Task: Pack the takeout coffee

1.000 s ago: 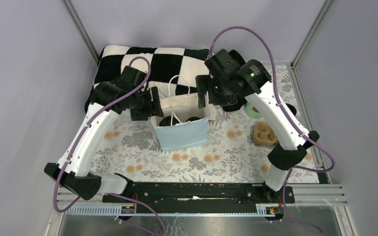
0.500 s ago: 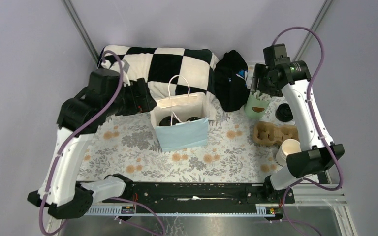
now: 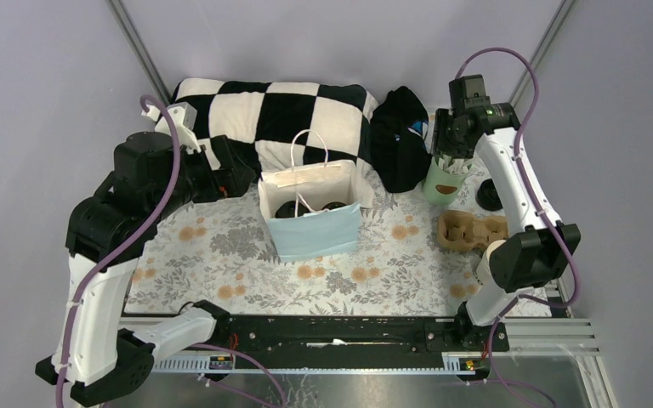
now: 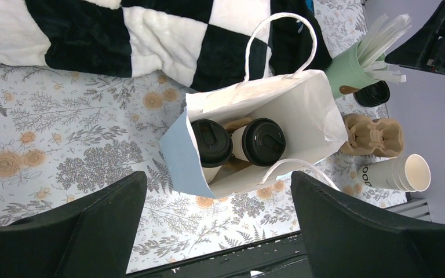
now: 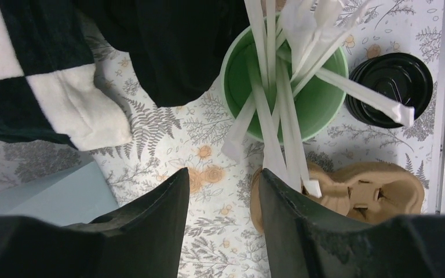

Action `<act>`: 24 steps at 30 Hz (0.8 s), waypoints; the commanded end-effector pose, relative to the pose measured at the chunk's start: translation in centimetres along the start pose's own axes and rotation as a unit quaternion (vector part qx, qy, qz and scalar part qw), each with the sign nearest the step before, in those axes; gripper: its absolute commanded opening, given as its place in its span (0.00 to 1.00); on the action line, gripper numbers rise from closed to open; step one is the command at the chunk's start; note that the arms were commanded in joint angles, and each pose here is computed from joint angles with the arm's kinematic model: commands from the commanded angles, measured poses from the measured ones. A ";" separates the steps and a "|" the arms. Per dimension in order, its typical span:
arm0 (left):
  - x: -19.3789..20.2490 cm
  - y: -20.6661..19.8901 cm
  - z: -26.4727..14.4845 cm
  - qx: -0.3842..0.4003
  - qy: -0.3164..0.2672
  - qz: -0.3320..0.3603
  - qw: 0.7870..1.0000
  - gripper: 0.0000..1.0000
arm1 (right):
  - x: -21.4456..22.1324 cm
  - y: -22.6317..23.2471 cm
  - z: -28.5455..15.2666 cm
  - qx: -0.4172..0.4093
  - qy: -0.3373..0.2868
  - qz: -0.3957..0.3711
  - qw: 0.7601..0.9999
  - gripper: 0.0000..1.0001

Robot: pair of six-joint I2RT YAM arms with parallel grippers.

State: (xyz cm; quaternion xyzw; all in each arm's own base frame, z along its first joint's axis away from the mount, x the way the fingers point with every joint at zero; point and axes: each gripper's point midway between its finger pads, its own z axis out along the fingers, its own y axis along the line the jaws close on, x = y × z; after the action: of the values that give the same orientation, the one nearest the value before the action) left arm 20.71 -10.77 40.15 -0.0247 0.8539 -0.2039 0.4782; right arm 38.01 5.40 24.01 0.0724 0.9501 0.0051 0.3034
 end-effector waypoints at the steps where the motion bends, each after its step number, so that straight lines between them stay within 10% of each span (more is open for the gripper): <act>1: -1.5 -0.5 -0.3 0.010 -0.026 0.006 1.000 0.98 | -1.5 -0.2 2.1 0.020 -0.013 -0.023 0.999 0.54; 14: -1.7 -0.6 -1.1 0.014 -0.033 0.002 0.999 0.98 | -0.4 -0.8 5.5 0.047 0.011 -0.044 0.998 0.19; 17: -1.8 -0.7 -1.2 0.016 -0.033 0.002 0.999 0.98 | -1.6 -0.6 3.6 0.054 -0.005 -0.042 0.998 0.00; 24: -1.9 -1.2 -0.7 0.025 -0.030 0.002 0.999 0.97 | -6.3 -0.2 -5.3 0.053 -0.095 -0.012 0.994 0.00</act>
State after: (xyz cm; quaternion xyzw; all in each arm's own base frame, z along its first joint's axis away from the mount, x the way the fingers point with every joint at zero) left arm 20.72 -10.86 40.56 -0.0237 0.8522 -0.2069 0.4801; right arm 41.19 4.76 24.51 0.0532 0.9465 -0.0557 0.3135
